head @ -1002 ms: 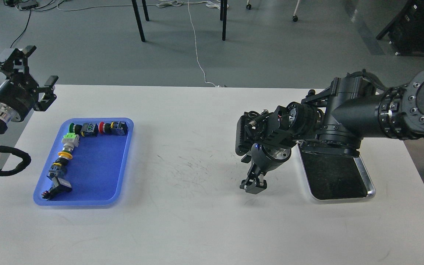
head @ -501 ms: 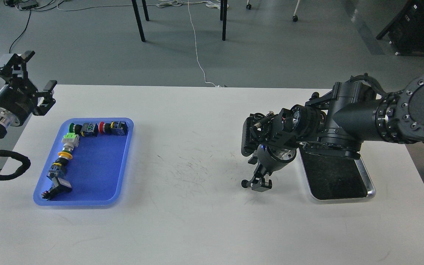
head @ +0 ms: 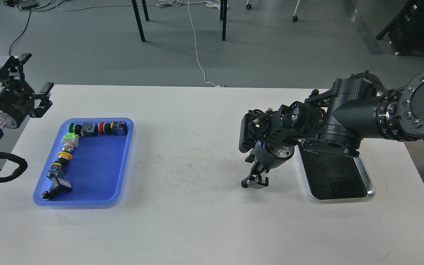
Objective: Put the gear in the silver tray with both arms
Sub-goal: 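Close the right gripper on the black gear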
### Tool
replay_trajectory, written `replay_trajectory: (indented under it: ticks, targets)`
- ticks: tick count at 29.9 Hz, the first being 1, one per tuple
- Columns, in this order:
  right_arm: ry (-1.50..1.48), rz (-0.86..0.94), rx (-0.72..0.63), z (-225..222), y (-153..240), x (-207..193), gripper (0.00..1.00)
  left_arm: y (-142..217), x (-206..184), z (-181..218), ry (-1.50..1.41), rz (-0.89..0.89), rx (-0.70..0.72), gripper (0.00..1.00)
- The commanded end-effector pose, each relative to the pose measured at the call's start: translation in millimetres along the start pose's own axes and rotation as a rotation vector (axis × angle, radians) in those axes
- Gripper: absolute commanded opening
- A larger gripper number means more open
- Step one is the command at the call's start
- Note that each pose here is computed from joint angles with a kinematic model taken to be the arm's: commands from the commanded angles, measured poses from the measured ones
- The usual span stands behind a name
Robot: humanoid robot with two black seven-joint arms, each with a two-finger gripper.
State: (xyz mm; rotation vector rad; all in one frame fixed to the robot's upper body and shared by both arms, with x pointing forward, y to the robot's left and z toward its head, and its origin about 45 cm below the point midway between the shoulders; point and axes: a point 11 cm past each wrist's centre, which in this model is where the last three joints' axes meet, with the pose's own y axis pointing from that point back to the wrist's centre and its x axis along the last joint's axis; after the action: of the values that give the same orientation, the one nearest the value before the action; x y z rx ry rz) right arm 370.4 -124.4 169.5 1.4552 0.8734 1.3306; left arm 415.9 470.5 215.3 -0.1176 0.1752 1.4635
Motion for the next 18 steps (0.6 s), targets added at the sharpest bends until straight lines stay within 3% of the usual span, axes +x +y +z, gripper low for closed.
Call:
replay_trajectory:
  ticks: [1,18]
  targets:
    - [-0.035,0.018,0.010,-1.9,0.2,2.8,0.67,1.5,2.3,0.8,-0.006,0.003,0.002,0.98]
    - [-0.036,0.011,0.030,-8.4,-3.9,-0.8,0.66,4.4,3.6,-4.0,-0.003,0.008,0.012,0.98]
